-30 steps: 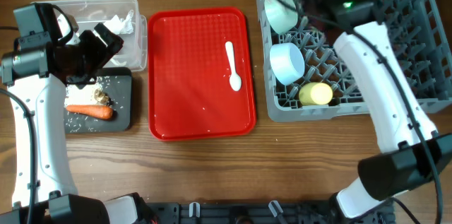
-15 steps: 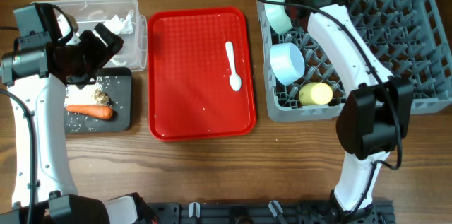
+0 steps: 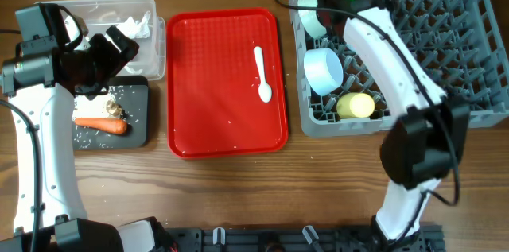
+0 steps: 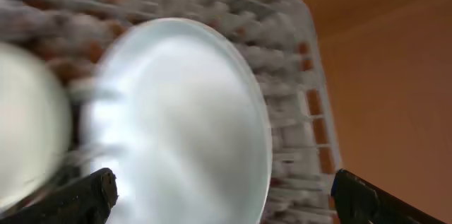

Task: Sort waste into correct bins and load items into the dishwasher rack
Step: 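Carry the light blue plate into the rack and stand it upright, then reach the right gripper to the red tray and grasp the white spoon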

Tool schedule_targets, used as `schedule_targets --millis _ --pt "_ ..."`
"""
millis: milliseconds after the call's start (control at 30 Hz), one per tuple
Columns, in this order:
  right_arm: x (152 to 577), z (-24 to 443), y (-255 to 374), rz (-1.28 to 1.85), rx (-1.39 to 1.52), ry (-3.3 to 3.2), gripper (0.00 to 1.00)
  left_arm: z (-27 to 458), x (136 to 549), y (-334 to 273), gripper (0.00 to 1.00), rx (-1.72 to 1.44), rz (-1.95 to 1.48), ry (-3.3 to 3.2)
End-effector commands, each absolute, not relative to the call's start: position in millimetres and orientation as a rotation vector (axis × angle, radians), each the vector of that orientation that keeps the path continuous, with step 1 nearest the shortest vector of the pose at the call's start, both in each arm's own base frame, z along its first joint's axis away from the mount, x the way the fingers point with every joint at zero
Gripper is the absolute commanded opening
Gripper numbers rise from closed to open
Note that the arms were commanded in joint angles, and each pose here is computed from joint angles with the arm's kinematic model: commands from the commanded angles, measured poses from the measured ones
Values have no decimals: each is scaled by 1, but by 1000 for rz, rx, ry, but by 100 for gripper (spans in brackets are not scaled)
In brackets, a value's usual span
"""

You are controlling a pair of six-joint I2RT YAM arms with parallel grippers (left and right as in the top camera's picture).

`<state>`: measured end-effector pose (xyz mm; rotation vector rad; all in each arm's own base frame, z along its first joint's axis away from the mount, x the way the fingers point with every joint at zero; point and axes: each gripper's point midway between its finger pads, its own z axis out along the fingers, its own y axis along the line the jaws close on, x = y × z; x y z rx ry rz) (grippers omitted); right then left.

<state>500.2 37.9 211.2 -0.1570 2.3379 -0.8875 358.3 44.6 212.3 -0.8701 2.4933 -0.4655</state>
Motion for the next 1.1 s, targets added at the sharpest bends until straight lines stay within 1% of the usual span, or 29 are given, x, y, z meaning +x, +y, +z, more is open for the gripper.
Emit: schedule_targets --millis 0,67,100,133,200,233,333,400,433,467,500,567,633,667,867,967,1067 --pt "469 250 120 -408 -303 2342 100 216 358 48 100 -871 -455 2479" --pt "442 243 183 -100 -466 2393 100 216 358 48 100 -871 -455 2479" --pt "424 236 215 63 -571 2423 100 216 358 48 100 -871 -455 2479" --pt "399 225 258 296 -707 2446 100 216 358 48 100 -871 -456 2479" --pt "382 218 287 456 -784 2447 100 216 358 48 100 -871 -455 2479" --pt "373 210 304 557 -778 2468 100 216 358 48 100 -871 -456 2479" --pt "358 185 317 653 -781 2550 100 216 358 48 100 -871 -455 2479" --pt "355 155 312 616 -715 2650 100 216 358 48 100 -871 -456 2479" --pt "358 131 300 529 -567 2757 98 216 358 48 100 -871 -455 2479" --pt "359 119 295 483 -535 2788 94 216 358 48 100 -871 -455 2479" --pt "360 104 289 430 -466 2835 85 216 358 48 100 -871 -456 2479" --pt "362 81 280 335 -399 2891 72 216 358 48 100 -871 -455 2479" --pt "364 61 266 209 -290 2941 71 216 358 48 100 -871 -456 2479" --pt "364 50 262 165 -286 2962 70 216 358 48 100 -871 -455 2479" --pt "359 -2 253 45 -305 3051 69 216 358 48 100 -871 -455 2479" --pt "358 -10 252 31 -305 3065 68 216 358 48 100 -871 -455 2479" --pt "359 -11 250 17 -301 3061 63 216 358 48 100 -871 -455 2479"
